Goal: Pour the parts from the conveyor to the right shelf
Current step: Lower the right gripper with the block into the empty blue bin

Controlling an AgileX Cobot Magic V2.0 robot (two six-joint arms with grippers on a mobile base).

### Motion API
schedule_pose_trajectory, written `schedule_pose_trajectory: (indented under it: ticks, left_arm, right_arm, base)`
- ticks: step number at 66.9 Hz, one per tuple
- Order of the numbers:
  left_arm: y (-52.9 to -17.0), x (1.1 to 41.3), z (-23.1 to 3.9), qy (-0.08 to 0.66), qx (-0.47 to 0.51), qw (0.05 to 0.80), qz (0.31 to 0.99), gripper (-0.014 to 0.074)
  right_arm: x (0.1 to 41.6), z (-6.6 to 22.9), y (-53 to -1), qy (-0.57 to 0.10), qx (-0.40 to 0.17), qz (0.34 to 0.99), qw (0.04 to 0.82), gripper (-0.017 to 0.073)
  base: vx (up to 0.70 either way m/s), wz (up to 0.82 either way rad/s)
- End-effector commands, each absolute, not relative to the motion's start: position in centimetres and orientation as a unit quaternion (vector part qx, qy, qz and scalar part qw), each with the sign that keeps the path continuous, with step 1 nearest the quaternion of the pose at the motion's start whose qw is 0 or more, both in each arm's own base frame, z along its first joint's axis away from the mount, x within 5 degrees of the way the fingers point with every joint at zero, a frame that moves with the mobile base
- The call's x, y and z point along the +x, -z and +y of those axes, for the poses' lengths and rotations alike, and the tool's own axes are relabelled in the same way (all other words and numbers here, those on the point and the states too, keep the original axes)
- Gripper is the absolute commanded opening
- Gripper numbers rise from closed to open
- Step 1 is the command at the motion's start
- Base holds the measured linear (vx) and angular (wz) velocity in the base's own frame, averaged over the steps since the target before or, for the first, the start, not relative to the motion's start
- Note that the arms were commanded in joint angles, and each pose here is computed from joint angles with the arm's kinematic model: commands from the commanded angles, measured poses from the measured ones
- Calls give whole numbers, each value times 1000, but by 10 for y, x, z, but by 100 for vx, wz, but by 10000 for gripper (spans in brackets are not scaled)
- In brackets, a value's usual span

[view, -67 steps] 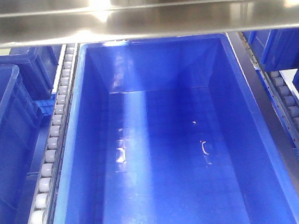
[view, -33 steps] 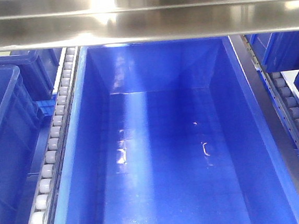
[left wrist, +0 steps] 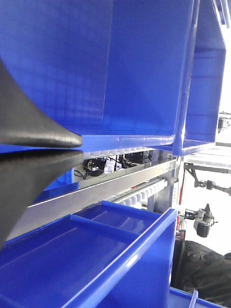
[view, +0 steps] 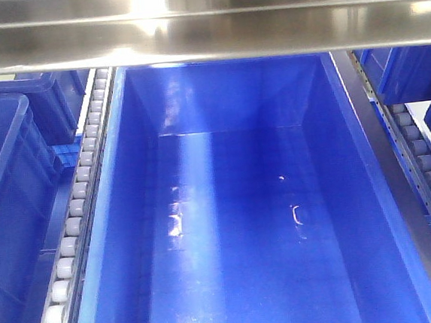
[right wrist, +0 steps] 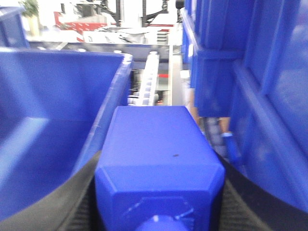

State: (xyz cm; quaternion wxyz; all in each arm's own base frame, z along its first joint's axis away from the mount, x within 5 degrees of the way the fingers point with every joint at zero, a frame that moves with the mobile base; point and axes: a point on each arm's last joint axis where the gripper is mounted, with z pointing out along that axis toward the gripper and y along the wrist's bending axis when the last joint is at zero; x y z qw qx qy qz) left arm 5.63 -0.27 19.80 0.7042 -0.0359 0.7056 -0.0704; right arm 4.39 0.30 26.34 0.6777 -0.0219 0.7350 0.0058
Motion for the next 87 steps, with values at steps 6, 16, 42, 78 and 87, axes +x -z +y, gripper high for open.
schedule_pose_trajectory:
  ticks: [6, 16, 42, 78, 87]
  left_arm:
    - [-198, 56, -3, 80, -37, 724, 684, -6]
    - [-198, 56, -3, 80, -37, 724, 684, -6]
    - [-198, 56, -3, 80, -37, 724, 684, -6]
    - [-198, 56, -3, 80, -37, 724, 684, -6]
    - [-198, 56, -3, 80, -37, 724, 684, -6]
  right_arm:
    - [44, 4, -285, -16, -17, 710, 704, 0]
    - [52, 8, -298, -36, -54, 727, 684, 4]
    - [119, 50, -335, -99, -196, 781, 584, 20]
    - [247, 153, -337, -140, -257, 877, 383, 64]
    - [274, 170, -330, -132, -255, 902, 323, 71]
  base:
    - [0, 0]
    - [0, 0]
    - [0, 0]
    - [0, 0]
    - [0, 0]
